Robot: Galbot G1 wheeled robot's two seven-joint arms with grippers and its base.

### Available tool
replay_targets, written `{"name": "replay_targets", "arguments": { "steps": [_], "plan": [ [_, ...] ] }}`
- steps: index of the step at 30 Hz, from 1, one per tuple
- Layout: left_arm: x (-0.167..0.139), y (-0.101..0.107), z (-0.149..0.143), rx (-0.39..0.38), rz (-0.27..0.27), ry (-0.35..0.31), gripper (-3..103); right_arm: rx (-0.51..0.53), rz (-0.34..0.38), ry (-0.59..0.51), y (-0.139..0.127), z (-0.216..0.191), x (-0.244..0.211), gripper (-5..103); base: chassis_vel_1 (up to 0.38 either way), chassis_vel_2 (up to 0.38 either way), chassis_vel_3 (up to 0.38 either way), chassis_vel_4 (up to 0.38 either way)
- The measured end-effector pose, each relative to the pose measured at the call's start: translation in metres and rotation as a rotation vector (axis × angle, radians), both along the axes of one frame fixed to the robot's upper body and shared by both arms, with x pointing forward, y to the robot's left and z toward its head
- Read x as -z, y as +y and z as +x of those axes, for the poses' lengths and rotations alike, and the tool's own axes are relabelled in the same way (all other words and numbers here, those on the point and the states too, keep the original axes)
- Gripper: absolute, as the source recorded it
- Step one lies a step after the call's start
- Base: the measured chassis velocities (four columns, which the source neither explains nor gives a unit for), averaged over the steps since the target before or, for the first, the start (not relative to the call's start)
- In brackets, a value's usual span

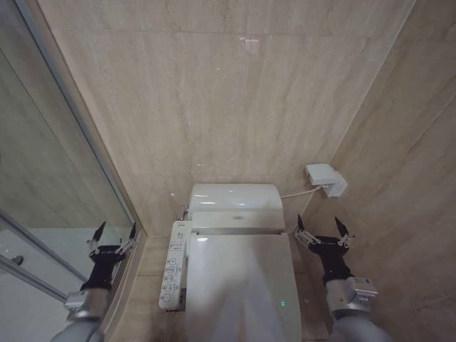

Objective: Open the toilet lid, clean the toilet bowl with a toilet brush, close the toilet lid, and flush.

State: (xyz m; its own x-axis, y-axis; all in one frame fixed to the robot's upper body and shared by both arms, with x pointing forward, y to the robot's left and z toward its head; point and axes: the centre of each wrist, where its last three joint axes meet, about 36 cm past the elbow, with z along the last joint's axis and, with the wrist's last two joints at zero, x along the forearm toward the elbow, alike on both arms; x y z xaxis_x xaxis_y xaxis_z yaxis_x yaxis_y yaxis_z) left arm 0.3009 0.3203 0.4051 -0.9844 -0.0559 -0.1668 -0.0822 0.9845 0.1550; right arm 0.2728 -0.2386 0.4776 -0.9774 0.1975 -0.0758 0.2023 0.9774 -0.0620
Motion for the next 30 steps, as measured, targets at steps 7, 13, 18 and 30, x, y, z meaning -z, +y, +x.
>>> {"name": "replay_targets", "arguments": {
  "steps": [7,13,18,30],
  "plan": [
    [-0.024,-0.006,-0.023,0.019,-0.006,-0.023,97,0.000,0.000,0.000,0.000,0.000,0.000,100,0.000,0.000,0.000,0.000],
    [-0.038,-0.019,-0.031,0.072,-0.037,-0.056,100,0.000,0.000,0.000,0.000,0.000,0.000,100,0.000,0.000,0.000,0.000],
    [-0.045,-0.033,-0.037,0.076,-0.069,-0.023,100,0.000,0.000,0.000,0.000,0.000,0.000,100,0.000,0.000,0.000,0.000],
    [-0.048,-0.041,-0.036,0.098,-0.085,-0.008,100,0.000,0.000,0.000,0.000,0.000,0.000,100,0.000,0.000,0.000,0.000]
  ]
}}
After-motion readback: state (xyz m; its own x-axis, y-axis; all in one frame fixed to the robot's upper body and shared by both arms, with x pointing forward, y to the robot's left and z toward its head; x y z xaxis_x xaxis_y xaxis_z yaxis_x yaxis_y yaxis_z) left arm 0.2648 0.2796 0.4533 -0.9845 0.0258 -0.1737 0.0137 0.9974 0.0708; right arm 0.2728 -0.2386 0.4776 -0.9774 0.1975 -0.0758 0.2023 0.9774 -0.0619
